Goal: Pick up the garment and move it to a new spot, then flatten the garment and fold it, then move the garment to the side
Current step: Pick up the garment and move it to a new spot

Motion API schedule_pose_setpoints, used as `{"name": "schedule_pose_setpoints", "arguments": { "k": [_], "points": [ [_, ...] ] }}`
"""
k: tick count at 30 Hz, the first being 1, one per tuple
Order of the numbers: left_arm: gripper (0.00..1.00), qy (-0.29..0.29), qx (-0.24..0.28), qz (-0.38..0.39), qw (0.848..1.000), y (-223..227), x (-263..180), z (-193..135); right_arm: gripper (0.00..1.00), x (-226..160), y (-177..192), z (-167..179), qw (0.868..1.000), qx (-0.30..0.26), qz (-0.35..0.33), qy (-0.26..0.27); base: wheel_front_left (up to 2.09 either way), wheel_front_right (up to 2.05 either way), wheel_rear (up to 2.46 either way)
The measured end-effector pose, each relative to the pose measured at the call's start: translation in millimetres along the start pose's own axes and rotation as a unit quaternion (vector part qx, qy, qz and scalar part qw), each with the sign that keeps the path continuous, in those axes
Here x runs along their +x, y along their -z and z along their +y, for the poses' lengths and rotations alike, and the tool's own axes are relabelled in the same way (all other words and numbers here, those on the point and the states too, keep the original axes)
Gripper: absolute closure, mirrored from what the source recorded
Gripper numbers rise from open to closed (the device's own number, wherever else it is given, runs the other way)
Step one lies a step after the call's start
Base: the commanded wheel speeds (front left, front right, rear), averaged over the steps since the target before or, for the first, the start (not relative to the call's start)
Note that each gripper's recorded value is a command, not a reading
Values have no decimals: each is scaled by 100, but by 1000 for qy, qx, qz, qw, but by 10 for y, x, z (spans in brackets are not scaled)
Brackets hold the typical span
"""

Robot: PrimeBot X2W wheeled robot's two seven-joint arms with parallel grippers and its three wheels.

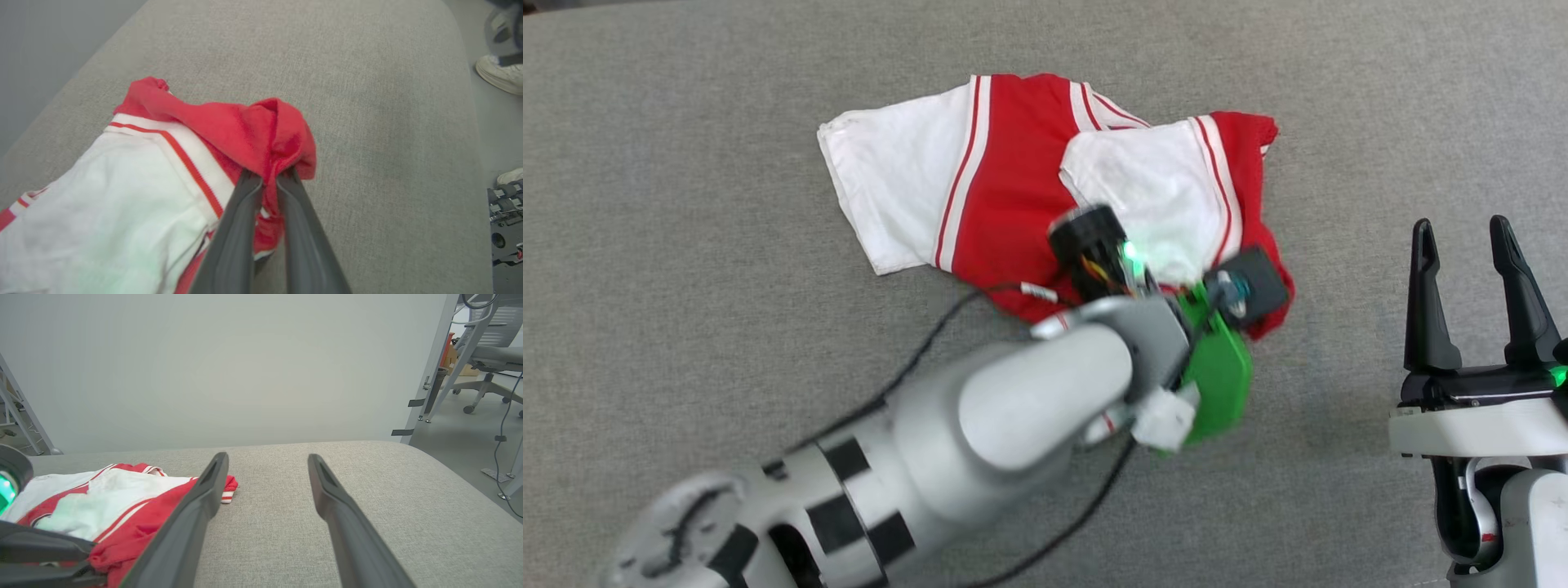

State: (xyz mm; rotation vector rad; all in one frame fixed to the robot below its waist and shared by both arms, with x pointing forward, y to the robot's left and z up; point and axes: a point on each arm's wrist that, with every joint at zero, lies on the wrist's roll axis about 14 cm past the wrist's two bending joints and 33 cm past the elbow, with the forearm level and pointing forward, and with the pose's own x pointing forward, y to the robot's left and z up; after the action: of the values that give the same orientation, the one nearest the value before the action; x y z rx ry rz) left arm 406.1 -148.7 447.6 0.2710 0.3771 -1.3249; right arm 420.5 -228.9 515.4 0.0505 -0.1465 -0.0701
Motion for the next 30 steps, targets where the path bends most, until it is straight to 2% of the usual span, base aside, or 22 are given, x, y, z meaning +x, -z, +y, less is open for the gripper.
{"name": "schedule_pose_setpoints", "arguments": {
  "k": [4, 8, 9, 10, 16, 18, 19, 22, 26, 30],
  "points": [
    [100, 35, -19, 41, 998, 349, 80, -408, 0, 5, 79, 7, 1000, 0, 10, -1, 0, 0, 0],
    [100, 44, -37, 52, 997, 456, 61, -562, 0, 22, 105, 72, 1000, 3, 13, -10, 0, 0, 0],
    [81, 39, -37, 45, 998, 444, 57, -539, 0, 27, 105, 88, 1000, 4, 12, -12, 0, 0, 0],
    [0, 34, -38, 34, 998, 422, 50, -514, 0, 29, 104, 98, 1000, 4, 12, -13, 0, 0, 0],
    [0, -10, -15, -72, 997, 32, -66, -287, 0, -22, 53, 171, 1000, 10, 9, -23, 0, 0, 0],
    [0, -79, -1, -182, 980, -521, -318, -88, 0, -136, -35, 245, 999, 15, 3, -33, 0, 0, 0],
    [0, -99, 4, -200, 975, -614, -390, -31, 0, -153, -63, 263, 999, 17, 0, -35, 0, 0, 0],
    [0, -163, 10, -229, 959, -747, -646, 210, 0, -171, -150, 329, 999, 21, -11, -45, 0, 0, 0],
    [0, -277, 6, -246, 929, -734, -1173, 652, 0, -200, -241, 426, 998, 23, -23, -59, 0, 0, 0],
    [0, -382, -7, -254, 888, -607, -1780, 970, 0, -218, -296, 509, 997, 26, -30, -71, 0, 0, 0]
  ]
}}
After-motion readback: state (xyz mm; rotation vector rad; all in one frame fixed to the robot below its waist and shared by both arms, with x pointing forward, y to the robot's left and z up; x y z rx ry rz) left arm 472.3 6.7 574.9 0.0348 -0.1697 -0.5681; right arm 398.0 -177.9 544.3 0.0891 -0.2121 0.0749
